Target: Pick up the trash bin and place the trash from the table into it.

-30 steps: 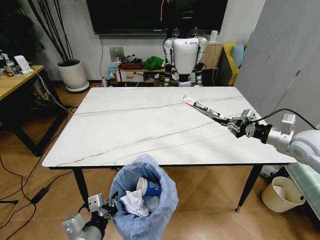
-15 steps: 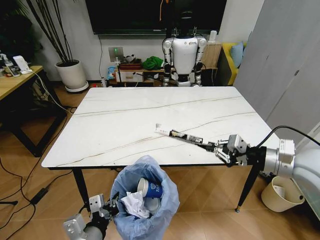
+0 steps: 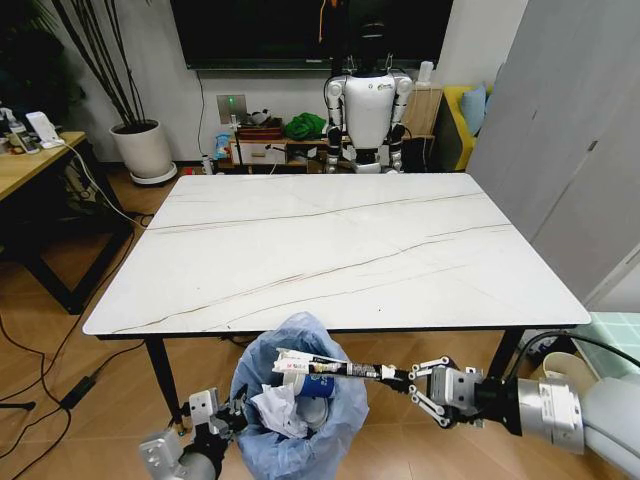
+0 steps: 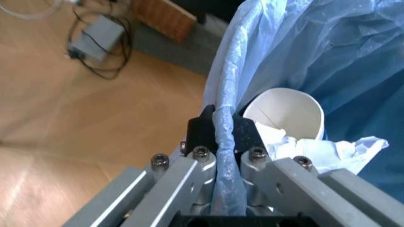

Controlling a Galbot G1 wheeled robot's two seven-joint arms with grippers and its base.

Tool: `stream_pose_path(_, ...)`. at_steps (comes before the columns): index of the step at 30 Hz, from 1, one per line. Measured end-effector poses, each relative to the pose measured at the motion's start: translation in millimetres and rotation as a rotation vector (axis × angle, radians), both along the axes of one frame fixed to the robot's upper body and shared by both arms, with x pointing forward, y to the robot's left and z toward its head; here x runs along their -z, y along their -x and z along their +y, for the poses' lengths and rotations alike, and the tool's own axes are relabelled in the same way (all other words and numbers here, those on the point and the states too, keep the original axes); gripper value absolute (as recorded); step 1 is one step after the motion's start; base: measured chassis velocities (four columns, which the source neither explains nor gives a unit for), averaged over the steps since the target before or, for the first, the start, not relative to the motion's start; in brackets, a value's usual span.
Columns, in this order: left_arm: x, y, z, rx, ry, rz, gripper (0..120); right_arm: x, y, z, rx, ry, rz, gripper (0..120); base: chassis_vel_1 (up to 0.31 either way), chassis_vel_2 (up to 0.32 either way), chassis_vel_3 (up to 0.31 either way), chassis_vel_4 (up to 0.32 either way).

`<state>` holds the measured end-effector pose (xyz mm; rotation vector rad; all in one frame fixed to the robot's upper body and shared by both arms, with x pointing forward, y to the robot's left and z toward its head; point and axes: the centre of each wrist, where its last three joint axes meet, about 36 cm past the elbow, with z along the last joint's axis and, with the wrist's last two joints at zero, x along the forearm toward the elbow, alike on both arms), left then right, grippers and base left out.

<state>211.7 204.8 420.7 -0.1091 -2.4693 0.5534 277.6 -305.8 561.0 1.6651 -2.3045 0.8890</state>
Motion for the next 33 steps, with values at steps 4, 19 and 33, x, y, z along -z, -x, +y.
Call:
stream_pose_path(4, 11, 9, -16, 0.037, 0.003, 0.020, 0, 5, 1, 0, -0.009, 0.022, -0.012, 0, 0.000, 0.000, 0.000, 0.000)
stream_pose_path(19, 10, 12, -31, 0.074, 0.032, 0.018, 0, 24, 8, -4, -0.040, 0.089, -0.010, 8, 0.000, 0.000, 0.000, 0.000)
stream_pose_path(33, 5, 16, -27, 0.072, 0.011, 0.022, 0, 27, 4, -11, -0.016, 0.066, -0.019, 58, 0.000, 0.000, 0.000, 0.000)
